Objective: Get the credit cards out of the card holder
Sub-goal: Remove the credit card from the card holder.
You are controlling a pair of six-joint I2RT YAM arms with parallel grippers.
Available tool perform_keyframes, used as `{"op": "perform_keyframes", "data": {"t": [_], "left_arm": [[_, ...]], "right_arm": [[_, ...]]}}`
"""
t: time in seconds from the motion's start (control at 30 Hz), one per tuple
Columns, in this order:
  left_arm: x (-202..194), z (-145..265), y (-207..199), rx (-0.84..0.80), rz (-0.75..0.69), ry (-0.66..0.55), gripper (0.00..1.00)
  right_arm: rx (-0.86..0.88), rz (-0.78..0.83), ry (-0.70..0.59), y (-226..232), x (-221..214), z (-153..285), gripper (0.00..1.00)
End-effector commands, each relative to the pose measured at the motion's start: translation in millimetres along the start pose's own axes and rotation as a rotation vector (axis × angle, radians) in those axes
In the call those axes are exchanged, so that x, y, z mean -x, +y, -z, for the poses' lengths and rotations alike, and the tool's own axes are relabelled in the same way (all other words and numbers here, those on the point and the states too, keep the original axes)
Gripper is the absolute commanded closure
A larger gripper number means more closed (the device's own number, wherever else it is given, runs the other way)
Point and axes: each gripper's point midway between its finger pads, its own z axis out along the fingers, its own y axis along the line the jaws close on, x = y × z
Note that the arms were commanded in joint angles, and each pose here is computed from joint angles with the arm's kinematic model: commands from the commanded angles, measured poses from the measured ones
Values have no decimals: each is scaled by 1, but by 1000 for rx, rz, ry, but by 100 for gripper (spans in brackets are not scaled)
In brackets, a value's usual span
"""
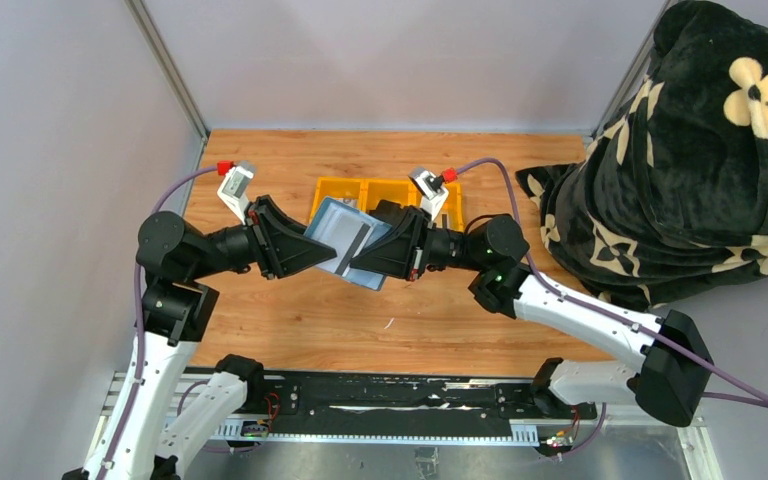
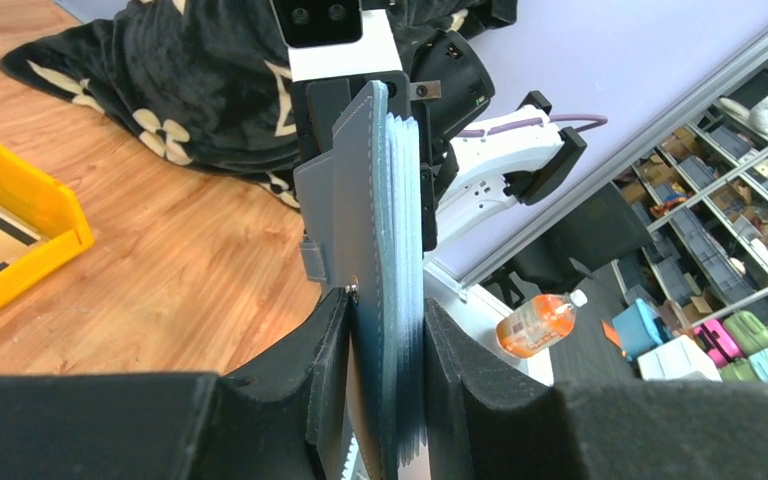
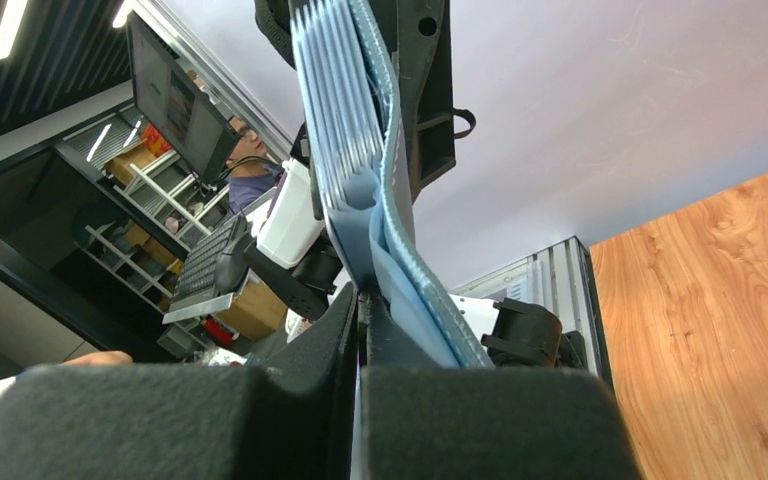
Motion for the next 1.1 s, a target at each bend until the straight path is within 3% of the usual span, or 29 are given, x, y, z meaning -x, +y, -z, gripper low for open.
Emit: {"op": "perform_keyframes", "data": {"t": [0.0,0.47,0.5,0.6,0.7,0.73,0.83,1.0,1.07], "left_arm": [[-3,4,-31,-94,-34,51,100],[4,4,-35,-91,-55,33,100],[5,4,-35,-92,-57,32,100],[7,4,-38,-93,-73,21,100],[6,5,-40,-100,-78,24,100],[6,5,-40,-101,-77,26,100],[4,6,-41,-103,-79,32,100],[6,7,-43,-105,-81,27,100],[9,6,-45,-101,-80,14,100]], "right_arm": [[-38,36,-85,-1,13,4,100],[-76,35,-29,-10,1,7,99],[-81,32,-22,-12,0,6,93],[-89,26,-34,-14,3,3,62],[-93,39,-75,-12,15,-1,52],[-93,44,-85,-11,17,-1,53],[-75,61,-108,-5,24,-2,73],[-59,59,-148,-2,26,2,97],[-61,61,-178,-4,26,6,100]]}}
